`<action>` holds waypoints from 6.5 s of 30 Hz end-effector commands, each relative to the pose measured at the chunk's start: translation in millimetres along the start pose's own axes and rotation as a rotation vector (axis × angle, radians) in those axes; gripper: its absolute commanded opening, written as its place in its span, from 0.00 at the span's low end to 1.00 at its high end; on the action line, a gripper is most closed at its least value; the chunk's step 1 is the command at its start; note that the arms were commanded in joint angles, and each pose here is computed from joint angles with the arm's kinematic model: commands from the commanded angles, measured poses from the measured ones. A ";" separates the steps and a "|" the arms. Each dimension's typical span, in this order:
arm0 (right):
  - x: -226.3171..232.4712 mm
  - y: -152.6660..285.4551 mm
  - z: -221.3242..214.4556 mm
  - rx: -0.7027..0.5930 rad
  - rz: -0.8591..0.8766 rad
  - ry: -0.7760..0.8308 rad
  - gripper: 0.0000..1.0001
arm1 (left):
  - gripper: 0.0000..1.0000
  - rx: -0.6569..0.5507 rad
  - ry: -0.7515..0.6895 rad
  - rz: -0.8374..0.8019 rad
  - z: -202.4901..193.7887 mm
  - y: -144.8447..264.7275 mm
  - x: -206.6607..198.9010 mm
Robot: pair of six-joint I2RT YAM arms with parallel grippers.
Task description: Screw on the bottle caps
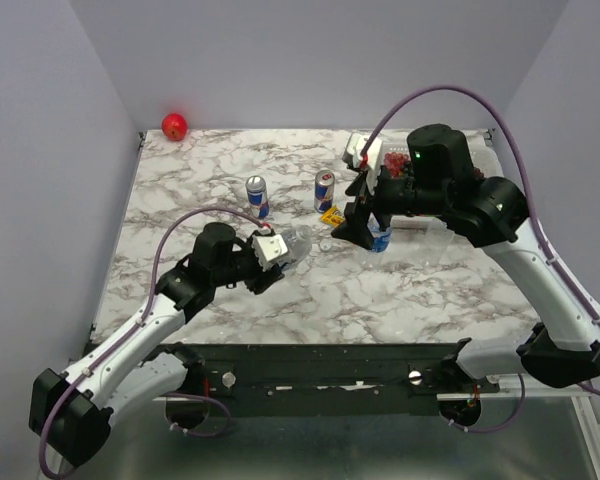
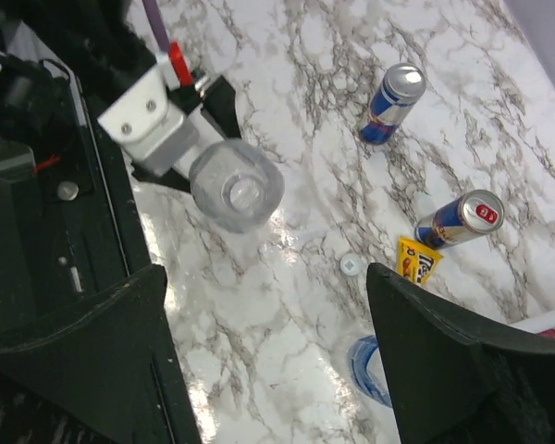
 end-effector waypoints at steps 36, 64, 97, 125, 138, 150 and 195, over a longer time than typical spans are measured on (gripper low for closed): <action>-67.1 -220.0 -253.1 0.698 0.172 0.511 0.43 | 0.00 0.363 1.417 0.449 -83.6 47.4 75.4; -73.6 -210.1 -282.5 0.765 0.270 0.501 0.04 | 0.69 0.544 1.413 0.516 -127.8 47.6 96.5; 34.9 -91.2 -48.4 -0.270 0.144 0.805 0.00 | 0.82 -0.296 0.873 -0.352 127.6 45.0 44.1; 40.4 -108.6 -61.0 -0.172 0.136 0.968 0.01 | 0.29 -0.156 0.896 -0.477 125.5 22.0 19.5; 42.8 -105.6 -64.1 -0.155 0.114 0.992 0.31 | 0.00 -0.124 0.881 -0.389 114.5 13.7 26.7; 8.7 -36.0 -46.6 -0.126 -0.244 0.652 0.64 | 0.00 0.021 0.556 -0.107 75.3 -3.4 48.7; -72.0 84.0 -119.7 -0.064 -0.842 0.124 0.84 | 0.01 0.350 -0.724 0.178 -85.5 -129.4 -15.1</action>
Point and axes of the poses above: each gripper's point midway between its finger pads, its own y axis back along the fingers, its own x axis along the line the jaws close on, z = x × y, the point moved 4 cm from there along y, back along the fingers, and after that the axes turned 2 degrees about y, right-handed, at the moved point
